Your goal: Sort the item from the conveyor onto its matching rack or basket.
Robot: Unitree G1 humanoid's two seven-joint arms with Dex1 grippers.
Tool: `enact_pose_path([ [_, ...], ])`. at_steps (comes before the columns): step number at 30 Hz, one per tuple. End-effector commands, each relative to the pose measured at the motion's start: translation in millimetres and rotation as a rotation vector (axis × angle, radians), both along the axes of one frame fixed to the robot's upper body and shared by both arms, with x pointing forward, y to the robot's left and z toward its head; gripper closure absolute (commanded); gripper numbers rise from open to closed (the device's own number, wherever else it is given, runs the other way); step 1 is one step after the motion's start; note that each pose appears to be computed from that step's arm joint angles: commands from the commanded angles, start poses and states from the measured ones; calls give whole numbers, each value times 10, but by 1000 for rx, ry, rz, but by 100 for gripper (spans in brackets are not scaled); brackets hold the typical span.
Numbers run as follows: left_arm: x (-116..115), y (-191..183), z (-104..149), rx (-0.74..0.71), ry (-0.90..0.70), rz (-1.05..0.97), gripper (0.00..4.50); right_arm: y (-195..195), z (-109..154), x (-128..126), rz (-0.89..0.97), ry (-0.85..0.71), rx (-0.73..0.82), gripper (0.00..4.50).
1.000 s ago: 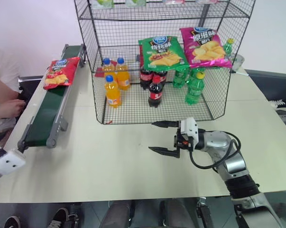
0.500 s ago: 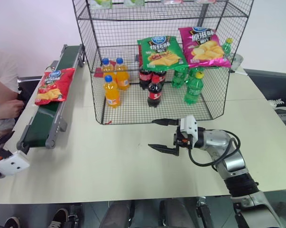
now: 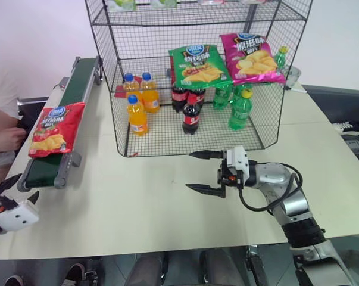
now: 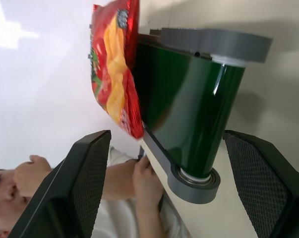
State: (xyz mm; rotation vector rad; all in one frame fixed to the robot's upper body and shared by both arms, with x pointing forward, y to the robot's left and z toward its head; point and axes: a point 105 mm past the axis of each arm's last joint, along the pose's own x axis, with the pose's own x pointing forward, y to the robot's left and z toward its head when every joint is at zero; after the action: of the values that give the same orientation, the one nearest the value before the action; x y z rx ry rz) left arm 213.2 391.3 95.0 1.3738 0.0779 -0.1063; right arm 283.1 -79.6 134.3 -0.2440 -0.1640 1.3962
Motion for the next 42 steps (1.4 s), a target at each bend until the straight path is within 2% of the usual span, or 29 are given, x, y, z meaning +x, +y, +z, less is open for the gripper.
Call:
enact_pose_path([
  [1, 4, 64, 119, 27, -56, 41, 73, 38, 127, -19, 29, -33, 29, 0],
  [8, 20, 85, 5, 26, -42, 71, 73, 92, 246, -146, 129, -23, 77, 0],
  [19, 217, -60, -29, 20, -75, 31, 73, 101, 201, -139, 100, -14, 72, 0],
  [21, 232, -107, -16, -24, -76, 11, 73, 89, 194, -135, 91, -17, 67, 0],
  [22, 232, -112, -21, -41, -69, 9, 110, 82, 195, -126, 83, -20, 68, 0],
  [24, 224, -90, 40, -8, -102, 17, 154, 67, 202, -101, 67, -21, 72, 0],
  [27, 211, -57, 67, 13, -120, 32, 311, 53, 206, -80, 51, -24, 74, 0],
  [30, 205, -40, 67, 8, -127, 42, 444, 34, 219, -72, 38, -23, 82, 0],
  [37, 215, -56, 187, 46, -185, 31, 444, -45, 261, -110, 43, -32, 78, 0],
  [42, 230, -156, 507, 103, -295, -1, 444, -85, 414, -98, 13, -76, 160, 0],
])
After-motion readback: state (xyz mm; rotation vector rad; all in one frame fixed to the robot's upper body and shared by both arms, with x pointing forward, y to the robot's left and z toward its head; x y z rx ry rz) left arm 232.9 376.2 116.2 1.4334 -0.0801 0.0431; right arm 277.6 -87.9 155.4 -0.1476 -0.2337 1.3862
